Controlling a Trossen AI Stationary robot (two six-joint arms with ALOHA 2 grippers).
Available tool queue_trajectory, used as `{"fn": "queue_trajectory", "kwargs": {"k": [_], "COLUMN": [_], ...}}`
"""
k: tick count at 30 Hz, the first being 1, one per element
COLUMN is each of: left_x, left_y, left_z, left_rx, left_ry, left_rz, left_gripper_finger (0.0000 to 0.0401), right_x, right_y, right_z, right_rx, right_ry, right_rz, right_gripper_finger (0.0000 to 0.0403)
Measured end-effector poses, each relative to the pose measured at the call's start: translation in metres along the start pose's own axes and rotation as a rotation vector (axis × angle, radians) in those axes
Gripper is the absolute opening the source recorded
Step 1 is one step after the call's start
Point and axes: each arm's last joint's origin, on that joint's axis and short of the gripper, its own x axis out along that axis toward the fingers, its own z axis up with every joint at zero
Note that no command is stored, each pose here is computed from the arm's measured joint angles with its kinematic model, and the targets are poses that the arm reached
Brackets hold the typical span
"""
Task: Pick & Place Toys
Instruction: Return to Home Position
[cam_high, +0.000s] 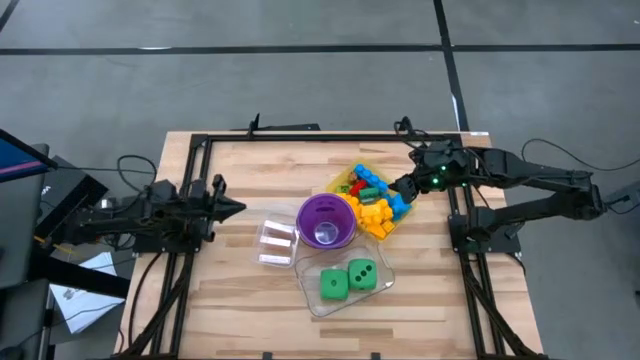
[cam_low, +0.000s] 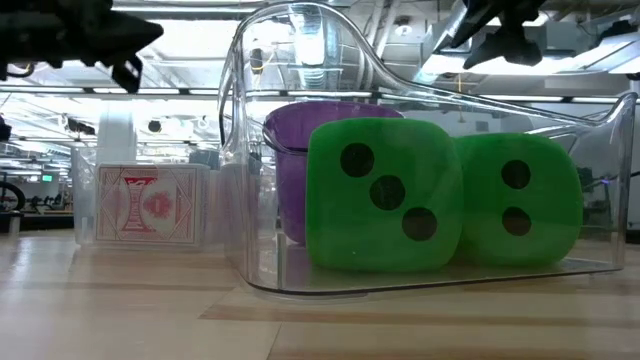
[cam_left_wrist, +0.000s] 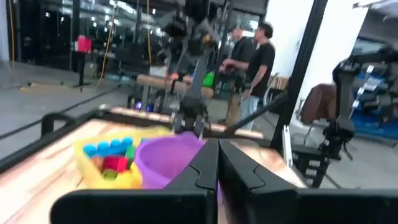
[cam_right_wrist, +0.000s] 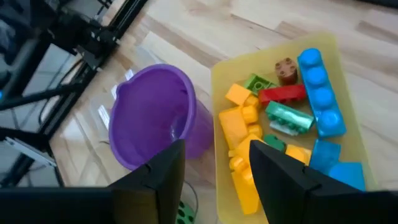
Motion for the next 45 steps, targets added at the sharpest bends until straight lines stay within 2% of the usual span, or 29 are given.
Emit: {"fn": "queue_trajectory", "kwargs": {"k": [5, 8, 11, 22, 31, 41, 45], "left_x": [-0.013, -0.015, -0.016, -0.013, -0.006, -0.006, -0.006], "left_y": [0.0, 0.001, 0.001, 0.008, 0.01, 0.01, 0.011], "left_z": [-0.005, -0.011, -0.011, -0.034, -0.046, -0.046, -0.047], "left_rx": [0.048, 0.087, 0.116, 0.125, 0.08, 0.102, 0.01], "left_ry": [0.033, 0.104, 0.121, 0.201, 0.053, 0.053, 0.053], "left_rz": [0.01, 0.03, 0.043, 0.113, 0.078, 0.078, 0.081], "left_gripper_finger": [0.0, 0.0, 0.0, 0.0001, 0.0, 0.0001, 0.0005], "right_x": [-0.002, -0.003, -0.003, -0.007, -0.011, -0.017, -0.018], "right_y": [0.0, 0.002, 0.006, 0.018, 0.028, 0.036, 0.037], "right_z": [-0.005, -0.008, -0.012, -0.027, -0.04, -0.052, -0.053], "right_rx": [0.063, 0.074, 0.078, 0.097, 0.091, 0.062, 0.042], "right_ry": [0.024, 0.036, 0.038, 0.068, 0.036, 0.015, -0.022], "right_rz": [-0.017, -0.009, -0.006, 0.014, 0.016, 0.029, 0.016], "right_gripper_finger": [0.0165, 0.0161, 0.0157, 0.0144, 0.0136, 0.0134, 0.0133]}}
